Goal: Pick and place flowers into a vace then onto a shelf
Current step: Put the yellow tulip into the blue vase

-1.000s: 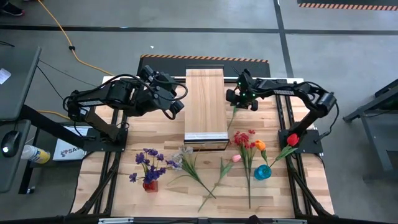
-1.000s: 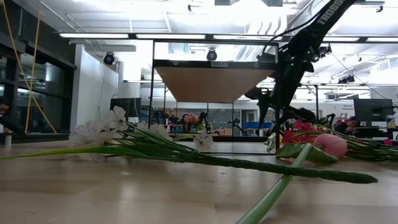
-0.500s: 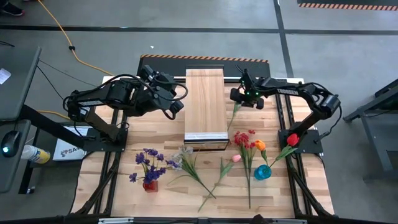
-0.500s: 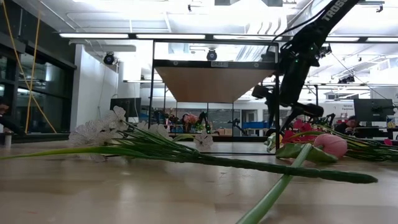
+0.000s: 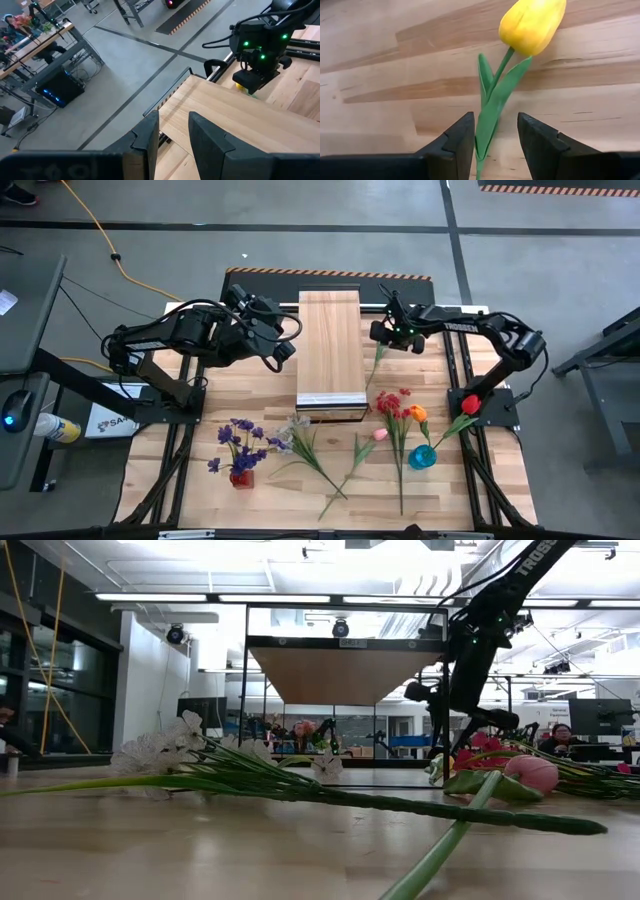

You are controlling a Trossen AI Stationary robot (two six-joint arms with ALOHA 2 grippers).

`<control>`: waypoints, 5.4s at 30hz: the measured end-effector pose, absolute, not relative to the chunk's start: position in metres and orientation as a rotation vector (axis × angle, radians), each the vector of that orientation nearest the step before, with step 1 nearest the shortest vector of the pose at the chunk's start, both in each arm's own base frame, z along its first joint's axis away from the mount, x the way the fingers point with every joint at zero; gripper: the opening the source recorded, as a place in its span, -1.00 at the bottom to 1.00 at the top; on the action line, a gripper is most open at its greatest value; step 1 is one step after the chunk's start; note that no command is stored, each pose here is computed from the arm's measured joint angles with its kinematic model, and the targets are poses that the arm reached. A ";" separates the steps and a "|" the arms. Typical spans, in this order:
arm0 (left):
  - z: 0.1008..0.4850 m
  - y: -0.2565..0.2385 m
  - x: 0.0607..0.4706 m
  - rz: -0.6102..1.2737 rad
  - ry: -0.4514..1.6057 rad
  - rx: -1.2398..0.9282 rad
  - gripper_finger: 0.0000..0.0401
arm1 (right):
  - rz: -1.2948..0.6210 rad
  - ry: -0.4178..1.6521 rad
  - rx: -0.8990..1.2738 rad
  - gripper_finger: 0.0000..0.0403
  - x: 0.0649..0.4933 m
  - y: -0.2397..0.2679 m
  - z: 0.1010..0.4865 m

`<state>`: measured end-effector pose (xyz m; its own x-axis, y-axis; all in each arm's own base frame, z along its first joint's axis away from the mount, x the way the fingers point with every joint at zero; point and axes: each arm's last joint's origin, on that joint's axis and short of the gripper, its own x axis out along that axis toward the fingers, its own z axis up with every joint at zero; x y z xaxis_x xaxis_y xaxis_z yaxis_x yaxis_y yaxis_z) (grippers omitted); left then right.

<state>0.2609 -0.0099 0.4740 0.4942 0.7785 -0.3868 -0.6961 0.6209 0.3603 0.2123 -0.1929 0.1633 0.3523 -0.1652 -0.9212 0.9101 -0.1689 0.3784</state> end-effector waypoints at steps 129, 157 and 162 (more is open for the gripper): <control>0.474 -0.010 0.261 0.886 0.557 0.158 -0.31 | 0.288 -0.232 0.356 -0.99 0.036 -0.006 0.515; 0.474 -0.010 0.261 0.886 0.557 0.158 -0.31 | 0.184 -0.054 0.212 -0.99 -0.017 0.075 0.462; 0.474 -0.010 0.261 0.886 0.557 0.158 -0.31 | 0.159 -0.101 0.167 -0.99 -0.033 0.100 0.453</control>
